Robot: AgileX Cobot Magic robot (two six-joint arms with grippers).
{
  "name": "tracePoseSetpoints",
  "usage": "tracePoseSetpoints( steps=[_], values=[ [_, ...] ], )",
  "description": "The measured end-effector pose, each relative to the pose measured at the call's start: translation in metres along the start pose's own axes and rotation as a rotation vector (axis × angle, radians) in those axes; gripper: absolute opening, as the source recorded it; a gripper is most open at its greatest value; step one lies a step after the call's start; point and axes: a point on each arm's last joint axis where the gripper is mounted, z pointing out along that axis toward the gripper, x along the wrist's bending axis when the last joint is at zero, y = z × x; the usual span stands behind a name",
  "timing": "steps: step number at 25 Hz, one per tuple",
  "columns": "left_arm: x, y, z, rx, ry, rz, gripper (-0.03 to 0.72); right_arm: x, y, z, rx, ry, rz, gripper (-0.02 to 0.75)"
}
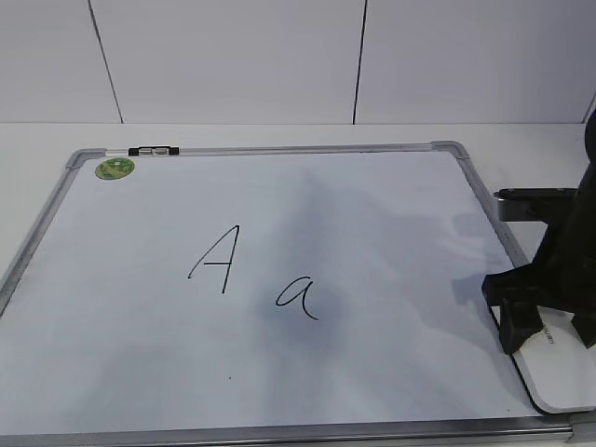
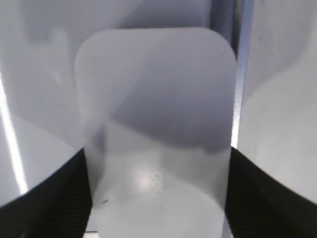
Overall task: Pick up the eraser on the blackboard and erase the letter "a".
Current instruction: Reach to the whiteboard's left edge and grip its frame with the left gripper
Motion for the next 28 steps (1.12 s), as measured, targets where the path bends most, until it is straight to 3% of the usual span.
tracePoseSetpoints(
  steps=[12, 19, 28],
  values=[
    [0.0, 0.0, 0.0, 0.0, 0.0, 0.0, 0.182, 0.0, 0.0, 0.0, -0.002, 0.0, 0.0, 0.547],
    [0.0, 0.0, 0.0, 0.0, 0.0, 0.0, 0.182, 0.005, 0.002, -0.002, 0.02, 0.043, 0.009, 0.547],
    [0.0, 0.0, 0.0, 0.0, 0.0, -0.002, 0.182, 0.01, 0.019, -0.035, 0.014, 0.059, -0.018, 0.547]
  ],
)
